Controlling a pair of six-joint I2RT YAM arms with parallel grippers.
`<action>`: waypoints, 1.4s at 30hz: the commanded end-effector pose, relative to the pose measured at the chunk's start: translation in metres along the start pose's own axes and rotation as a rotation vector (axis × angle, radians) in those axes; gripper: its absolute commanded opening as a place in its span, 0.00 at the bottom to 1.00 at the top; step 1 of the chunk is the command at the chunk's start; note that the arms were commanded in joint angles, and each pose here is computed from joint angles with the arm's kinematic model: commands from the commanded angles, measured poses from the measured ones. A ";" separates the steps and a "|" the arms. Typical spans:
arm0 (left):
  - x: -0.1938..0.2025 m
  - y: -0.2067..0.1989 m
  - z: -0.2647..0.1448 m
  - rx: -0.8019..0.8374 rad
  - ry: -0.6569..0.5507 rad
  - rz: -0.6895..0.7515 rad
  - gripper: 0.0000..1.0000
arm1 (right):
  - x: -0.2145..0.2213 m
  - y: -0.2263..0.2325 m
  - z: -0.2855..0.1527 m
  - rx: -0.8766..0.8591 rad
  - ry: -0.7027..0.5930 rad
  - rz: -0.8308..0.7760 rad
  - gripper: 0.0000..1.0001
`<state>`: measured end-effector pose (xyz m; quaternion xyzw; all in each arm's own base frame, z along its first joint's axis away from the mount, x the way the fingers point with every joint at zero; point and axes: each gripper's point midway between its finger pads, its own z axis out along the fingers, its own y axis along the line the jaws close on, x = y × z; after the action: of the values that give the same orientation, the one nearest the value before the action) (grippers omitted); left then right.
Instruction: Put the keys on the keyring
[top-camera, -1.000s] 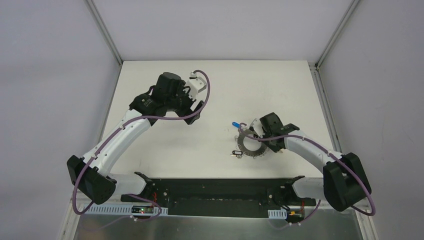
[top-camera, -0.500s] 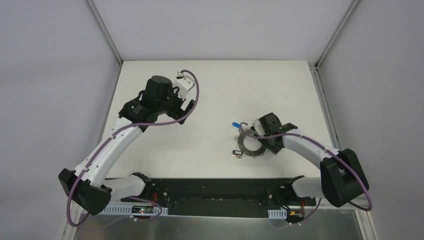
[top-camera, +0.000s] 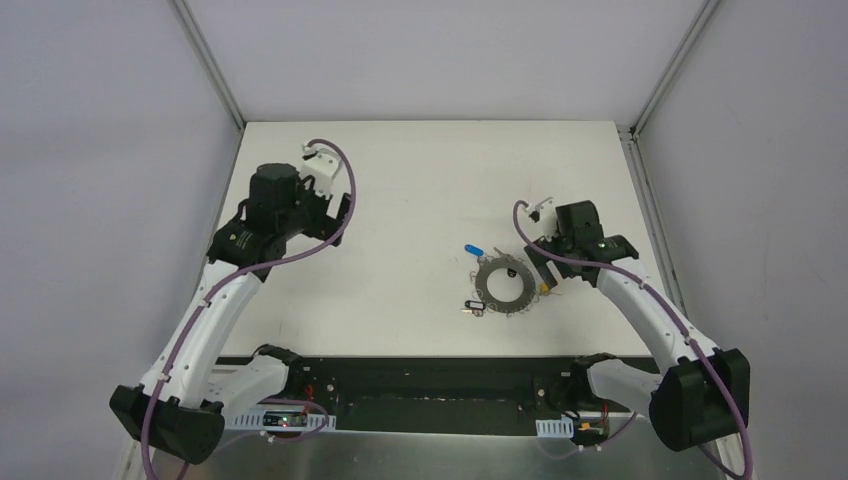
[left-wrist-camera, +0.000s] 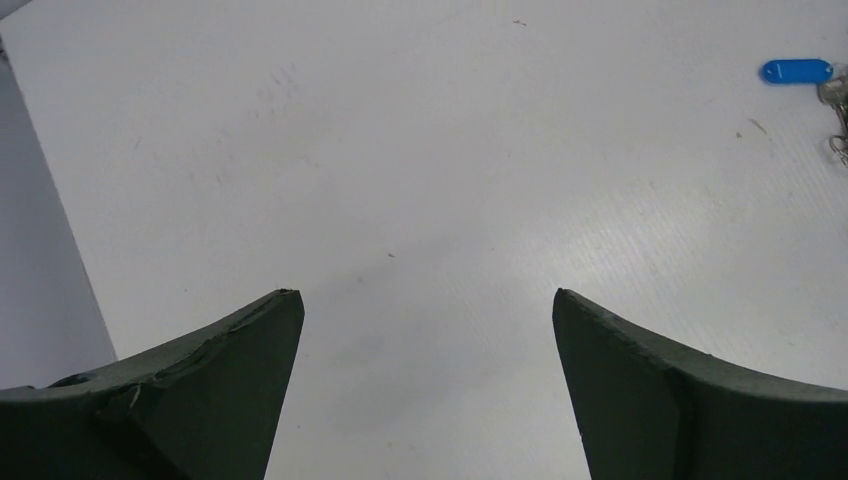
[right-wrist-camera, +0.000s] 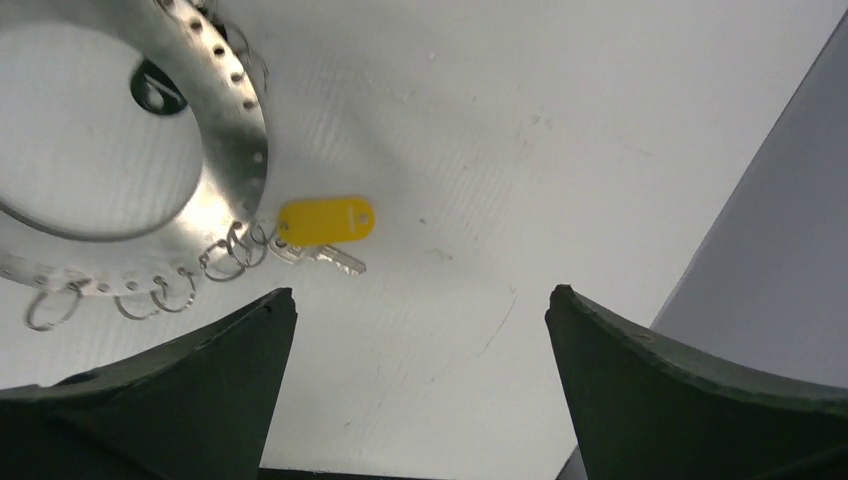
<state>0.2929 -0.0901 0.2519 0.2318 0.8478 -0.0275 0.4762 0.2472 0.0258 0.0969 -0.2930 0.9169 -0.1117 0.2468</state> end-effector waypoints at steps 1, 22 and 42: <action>-0.003 0.019 -0.012 -0.066 -0.107 -0.134 0.99 | -0.041 -0.008 -0.032 -0.053 -0.175 0.171 1.00; 0.038 0.021 -0.025 -0.069 -0.299 -0.277 0.99 | -0.101 -0.025 -0.089 -0.087 -0.656 0.583 1.00; 0.051 0.025 -0.027 -0.123 -0.348 -0.234 0.99 | -0.090 -0.018 -0.110 -0.084 -0.853 0.588 1.00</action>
<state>0.2576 -0.0505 0.2179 0.0945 0.7856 -0.0918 0.6046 0.2588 0.0749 0.2130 -0.0623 0.8064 0.1291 0.5737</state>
